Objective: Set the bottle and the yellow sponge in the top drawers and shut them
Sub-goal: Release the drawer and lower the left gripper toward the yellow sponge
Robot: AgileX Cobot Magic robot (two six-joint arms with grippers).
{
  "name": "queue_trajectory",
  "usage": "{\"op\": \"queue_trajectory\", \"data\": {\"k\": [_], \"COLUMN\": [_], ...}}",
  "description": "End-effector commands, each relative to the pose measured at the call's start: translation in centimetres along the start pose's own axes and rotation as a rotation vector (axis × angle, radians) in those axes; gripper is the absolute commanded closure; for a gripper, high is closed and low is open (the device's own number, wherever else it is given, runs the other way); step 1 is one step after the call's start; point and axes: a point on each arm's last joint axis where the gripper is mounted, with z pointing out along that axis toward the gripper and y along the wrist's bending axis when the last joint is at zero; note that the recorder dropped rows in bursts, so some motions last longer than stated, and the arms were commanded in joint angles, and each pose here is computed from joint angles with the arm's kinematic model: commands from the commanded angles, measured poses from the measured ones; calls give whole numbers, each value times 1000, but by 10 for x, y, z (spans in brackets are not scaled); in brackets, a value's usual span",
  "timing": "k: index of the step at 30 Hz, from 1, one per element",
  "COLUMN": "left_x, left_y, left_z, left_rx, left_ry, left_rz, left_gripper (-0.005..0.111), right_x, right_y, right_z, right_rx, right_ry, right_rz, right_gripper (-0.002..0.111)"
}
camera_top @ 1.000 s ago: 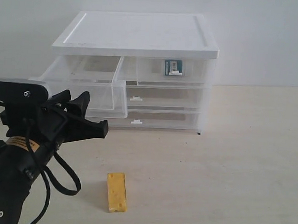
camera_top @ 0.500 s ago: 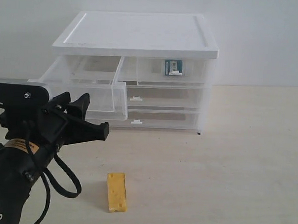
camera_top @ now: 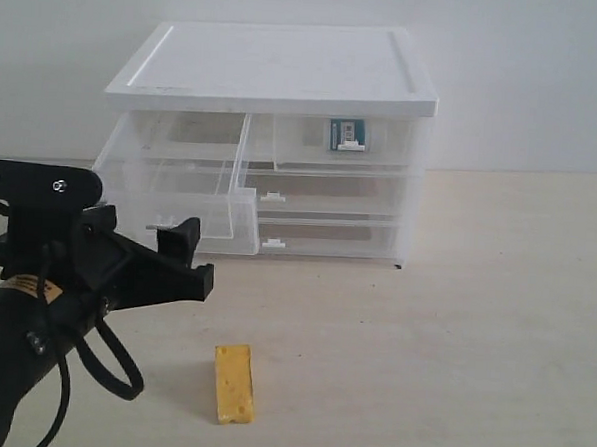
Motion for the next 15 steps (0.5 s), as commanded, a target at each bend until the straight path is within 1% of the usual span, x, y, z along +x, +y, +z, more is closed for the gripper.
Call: {"op": "queue_trajectory", "data": {"k": [1,5,10,12,15], "left_x": [-2,-7,-14,-16,-18], "left_y": [-3,-1,1,1,0], "left_z": [-10,-19,-33,-39,-46], "left_rx": [66,97,146,173,226], "left_ry": [104,166,236,259,294], "left_rz": [11,9,78,88,100], "left_gripper": [33,33,33,35,43], "right_x": [1,1,1,1,1], "right_y": [0,0,0,0,0], "right_z": [0,0,0,0,0], "right_rx": [0,0,0,0,0], "right_ry": [-10,-10,-10,-10,-10], "right_rz": [-6,-6,-9,-7,-7], "right_gripper": [108,108,108,108,108]}}
